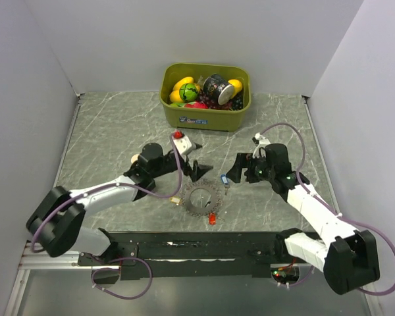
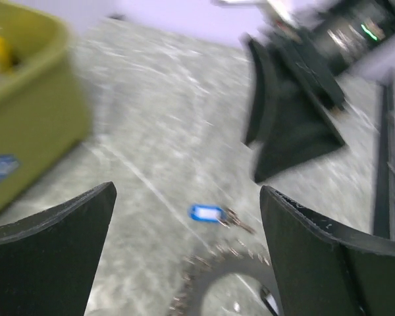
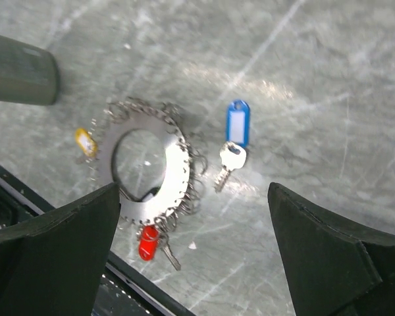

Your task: Put the keys on the keyring

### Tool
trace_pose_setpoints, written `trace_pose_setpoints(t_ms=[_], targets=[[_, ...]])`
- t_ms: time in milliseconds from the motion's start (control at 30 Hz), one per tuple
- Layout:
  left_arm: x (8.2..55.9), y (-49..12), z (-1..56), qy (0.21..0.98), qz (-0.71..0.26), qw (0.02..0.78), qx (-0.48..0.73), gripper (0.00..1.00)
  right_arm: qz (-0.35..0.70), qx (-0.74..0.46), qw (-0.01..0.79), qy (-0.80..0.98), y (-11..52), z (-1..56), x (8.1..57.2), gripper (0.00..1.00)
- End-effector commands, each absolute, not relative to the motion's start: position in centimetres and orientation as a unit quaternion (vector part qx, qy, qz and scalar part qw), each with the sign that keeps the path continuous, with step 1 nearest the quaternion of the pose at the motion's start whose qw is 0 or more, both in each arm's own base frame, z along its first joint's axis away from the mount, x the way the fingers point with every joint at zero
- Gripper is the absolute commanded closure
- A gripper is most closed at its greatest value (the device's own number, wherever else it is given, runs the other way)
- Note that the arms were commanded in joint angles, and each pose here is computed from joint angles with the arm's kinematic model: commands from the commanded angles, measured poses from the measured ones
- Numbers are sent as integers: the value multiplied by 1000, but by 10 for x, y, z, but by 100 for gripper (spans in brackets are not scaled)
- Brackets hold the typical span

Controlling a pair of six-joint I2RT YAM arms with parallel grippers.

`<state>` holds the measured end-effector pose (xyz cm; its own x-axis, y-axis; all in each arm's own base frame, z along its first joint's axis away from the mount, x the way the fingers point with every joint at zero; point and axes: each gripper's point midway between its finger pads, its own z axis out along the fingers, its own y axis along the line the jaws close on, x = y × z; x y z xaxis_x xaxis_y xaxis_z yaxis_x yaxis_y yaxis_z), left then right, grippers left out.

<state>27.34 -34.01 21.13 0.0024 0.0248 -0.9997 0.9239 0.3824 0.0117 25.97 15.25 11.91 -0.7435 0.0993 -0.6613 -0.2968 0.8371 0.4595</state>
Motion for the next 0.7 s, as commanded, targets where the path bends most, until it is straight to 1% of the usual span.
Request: trace_pose_setpoints(t_ms=[0,33,67,100,133,167,433,533,567,667], targets=[[325,-308,245,692,-310,611,225,4,300,-81,405,860,160,142,266,0],[336,-302,248,714,-307,607,166,4,301,-82,409,857,160,144,266,0],[341,-286,218,780,-269,555,107,4,300,-86,410,857,161,143,265,0],[358,-280,244,784,-263,559,61,4,297,-87,410,858,161,142,265,0],[355,-293,226,806,-272,514,110,4,295,-92,409,859,164,142,263,0],[356,-295,219,819,-270,493,115,4,293,-92,407,860,165,143,264,0],[341,-315,153,866,-300,382,122,4,284,-87,315,901,187,106,240,0],[335,-315,137,875,-303,360,118,4,287,-71,282,912,191,84,229,8],[333,-317,135,875,-306,354,119,4,293,-64,274,914,192,78,226,13],[329,-320,123,881,-310,336,125,3,300,-55,259,916,197,66,228,20]])
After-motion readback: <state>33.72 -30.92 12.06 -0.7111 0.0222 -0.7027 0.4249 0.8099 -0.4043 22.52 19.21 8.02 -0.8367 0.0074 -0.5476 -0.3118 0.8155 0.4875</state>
